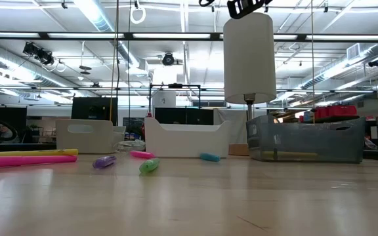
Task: Pick & Place Markers
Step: Put the left pink pen into the black transparent bin
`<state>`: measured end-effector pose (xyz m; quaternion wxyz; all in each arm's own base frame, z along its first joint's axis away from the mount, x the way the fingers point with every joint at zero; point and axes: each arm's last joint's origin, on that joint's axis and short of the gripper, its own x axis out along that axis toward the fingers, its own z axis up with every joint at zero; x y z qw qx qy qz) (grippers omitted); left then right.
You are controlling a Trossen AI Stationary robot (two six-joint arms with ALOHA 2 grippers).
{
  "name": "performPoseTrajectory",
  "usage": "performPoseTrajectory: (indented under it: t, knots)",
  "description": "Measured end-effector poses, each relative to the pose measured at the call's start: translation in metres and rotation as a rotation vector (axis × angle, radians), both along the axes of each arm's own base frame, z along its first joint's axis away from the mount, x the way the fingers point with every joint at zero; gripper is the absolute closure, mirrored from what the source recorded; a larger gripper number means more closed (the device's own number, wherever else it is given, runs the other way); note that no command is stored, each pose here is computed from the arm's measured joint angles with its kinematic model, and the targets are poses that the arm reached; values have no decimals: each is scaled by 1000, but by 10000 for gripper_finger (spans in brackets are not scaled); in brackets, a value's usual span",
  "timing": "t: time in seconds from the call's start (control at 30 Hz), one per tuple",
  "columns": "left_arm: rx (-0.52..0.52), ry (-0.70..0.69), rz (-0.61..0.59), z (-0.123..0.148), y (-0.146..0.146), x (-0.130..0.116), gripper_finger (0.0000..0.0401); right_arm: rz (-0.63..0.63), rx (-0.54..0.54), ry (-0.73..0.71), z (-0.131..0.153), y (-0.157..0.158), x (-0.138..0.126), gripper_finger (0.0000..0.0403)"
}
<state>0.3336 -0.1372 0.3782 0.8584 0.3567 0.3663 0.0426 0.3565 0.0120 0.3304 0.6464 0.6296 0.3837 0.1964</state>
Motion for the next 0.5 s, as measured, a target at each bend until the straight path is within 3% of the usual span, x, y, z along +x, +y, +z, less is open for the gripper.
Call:
performPoseTrajectory:
  t: [0.2,0.5]
  knots:
    - [-40,-8,-8,1,-21,-16,331,-4,24,52,-2,-1,-1,389]
    - [-90,21,136,-4,-22,-31,331,9,-53,229,-23,-17,-15,389]
